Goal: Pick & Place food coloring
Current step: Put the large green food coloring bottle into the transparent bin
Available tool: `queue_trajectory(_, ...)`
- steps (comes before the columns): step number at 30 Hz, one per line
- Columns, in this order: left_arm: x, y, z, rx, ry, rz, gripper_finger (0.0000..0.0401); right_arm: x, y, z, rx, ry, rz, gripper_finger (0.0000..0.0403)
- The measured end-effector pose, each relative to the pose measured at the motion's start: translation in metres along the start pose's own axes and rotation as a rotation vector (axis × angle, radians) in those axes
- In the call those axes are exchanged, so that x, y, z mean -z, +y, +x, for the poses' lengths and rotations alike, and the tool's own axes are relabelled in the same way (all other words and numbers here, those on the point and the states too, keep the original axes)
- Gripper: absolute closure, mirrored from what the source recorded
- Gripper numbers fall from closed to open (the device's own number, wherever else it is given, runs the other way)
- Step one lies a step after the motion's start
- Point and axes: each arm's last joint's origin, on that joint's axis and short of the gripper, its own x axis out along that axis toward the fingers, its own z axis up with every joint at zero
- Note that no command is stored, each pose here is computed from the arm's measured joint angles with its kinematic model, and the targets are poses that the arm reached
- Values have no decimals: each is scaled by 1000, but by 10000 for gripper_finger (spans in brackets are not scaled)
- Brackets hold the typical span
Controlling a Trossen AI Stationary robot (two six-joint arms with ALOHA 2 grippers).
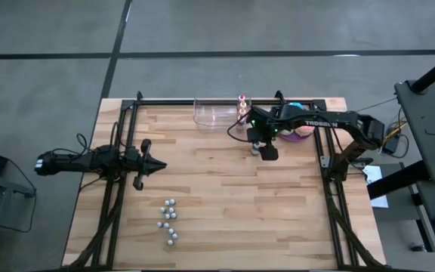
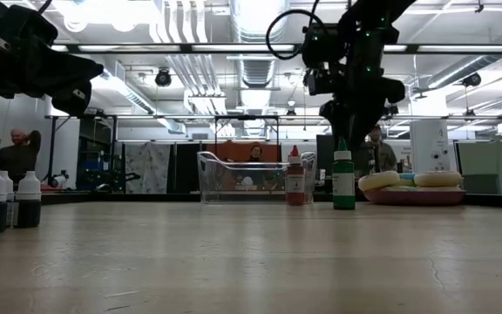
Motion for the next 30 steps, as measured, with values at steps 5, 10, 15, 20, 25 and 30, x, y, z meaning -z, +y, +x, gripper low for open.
queue_trajectory(5, 0, 0, 0, 0, 0, 0, 401, 2, 0, 5, 3, -9, 20, 136)
queue_trajectory(10, 0, 0, 0, 0, 0, 0, 401, 2, -1, 6, 7, -14, 21, 147)
queue_trajectory(15, 0, 0, 0, 0, -1, 0, 401, 2, -1, 6, 9, -17, 23, 173)
queue_trajectory(20, 0, 0, 0, 0, 0, 0, 401, 2, -2, 6, 11, -20, 25, 209)
queue_trajectory(25, 0, 0, 0, 0, 0, 0, 401, 2, -3, 7, 12, -22, 27, 249)
queue_trajectory(30, 0, 0, 0, 0, 0, 0, 401, 1, -3, 10, 8, -17, 46, 289)
